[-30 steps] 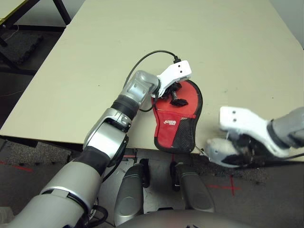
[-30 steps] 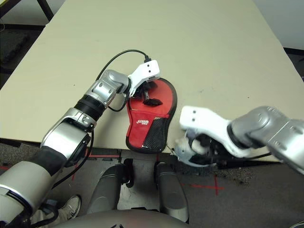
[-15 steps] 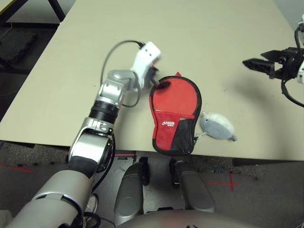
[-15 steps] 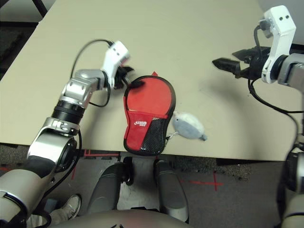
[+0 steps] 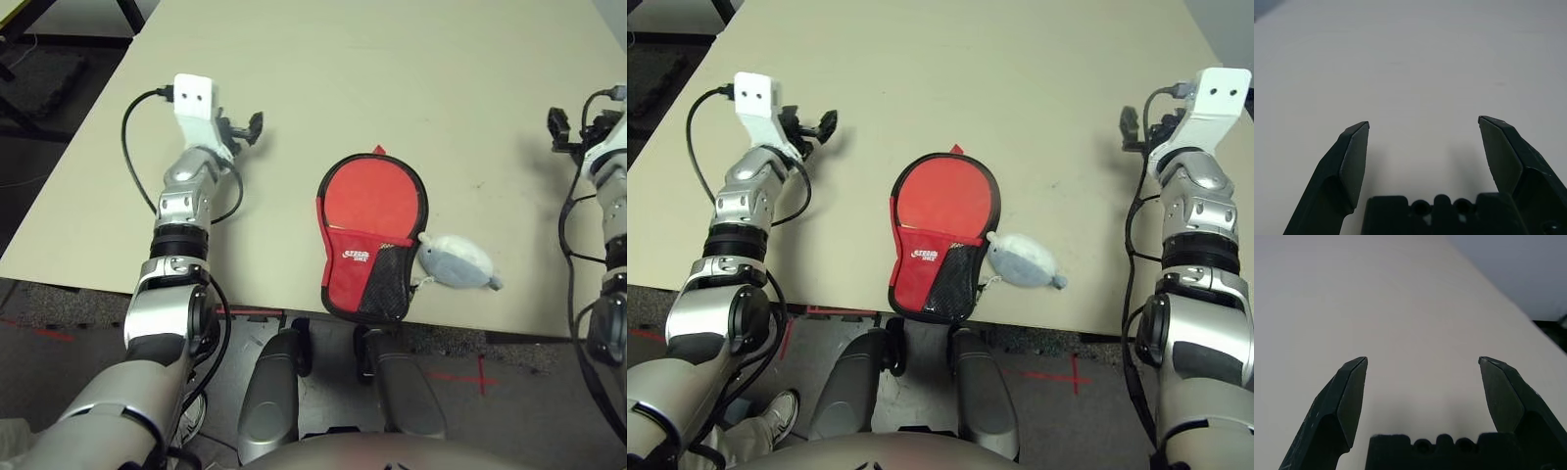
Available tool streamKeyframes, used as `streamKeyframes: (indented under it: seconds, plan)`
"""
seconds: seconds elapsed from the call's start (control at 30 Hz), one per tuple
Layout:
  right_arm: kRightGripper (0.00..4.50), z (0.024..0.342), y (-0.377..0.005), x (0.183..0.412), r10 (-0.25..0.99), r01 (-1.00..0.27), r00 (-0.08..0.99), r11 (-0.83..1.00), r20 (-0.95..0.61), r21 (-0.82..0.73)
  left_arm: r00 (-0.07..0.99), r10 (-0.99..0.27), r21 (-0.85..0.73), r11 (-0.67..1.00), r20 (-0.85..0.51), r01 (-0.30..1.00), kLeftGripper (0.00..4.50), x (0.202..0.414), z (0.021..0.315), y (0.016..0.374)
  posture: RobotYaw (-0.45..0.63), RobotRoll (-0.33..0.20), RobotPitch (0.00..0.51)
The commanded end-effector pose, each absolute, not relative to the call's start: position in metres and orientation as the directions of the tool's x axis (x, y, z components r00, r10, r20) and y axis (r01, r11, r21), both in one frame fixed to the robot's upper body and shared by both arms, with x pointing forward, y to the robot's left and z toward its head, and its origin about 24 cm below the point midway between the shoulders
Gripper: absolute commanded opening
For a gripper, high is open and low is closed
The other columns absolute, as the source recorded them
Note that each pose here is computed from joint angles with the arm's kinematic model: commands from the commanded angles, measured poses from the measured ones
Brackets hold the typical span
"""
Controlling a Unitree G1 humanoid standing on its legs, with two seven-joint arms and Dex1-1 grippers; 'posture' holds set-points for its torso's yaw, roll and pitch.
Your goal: Store the ping-pong paddle in its case and zip it.
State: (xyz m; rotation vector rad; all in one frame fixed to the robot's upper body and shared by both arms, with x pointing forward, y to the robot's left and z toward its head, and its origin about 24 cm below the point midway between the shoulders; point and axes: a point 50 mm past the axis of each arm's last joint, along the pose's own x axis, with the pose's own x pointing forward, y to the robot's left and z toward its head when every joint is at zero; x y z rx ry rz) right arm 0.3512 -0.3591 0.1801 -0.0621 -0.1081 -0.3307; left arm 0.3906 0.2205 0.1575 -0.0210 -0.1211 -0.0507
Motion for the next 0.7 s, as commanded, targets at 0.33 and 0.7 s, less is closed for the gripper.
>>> streamKeyframes:
  seconds: [0.33,0.7]
  plan:
    - [4.49,0.157,-0.383,0.337,-0.399,0.401,0.916,0.914,0.042,-0.059,0.989,0.112,0.021,0.993,0.094,-0.114,4.50,0.368,0.116,0.239,0.01,0.000,0.249]
    - [4.49,0.151,-0.379,0.338,-0.372,0.373,0.928,0.926,0.031,-0.057,0.988,0.118,0.011,0.993,0.103,-0.120,4.50,0.363,0.115,0.233,0.00,0.000,0.251]
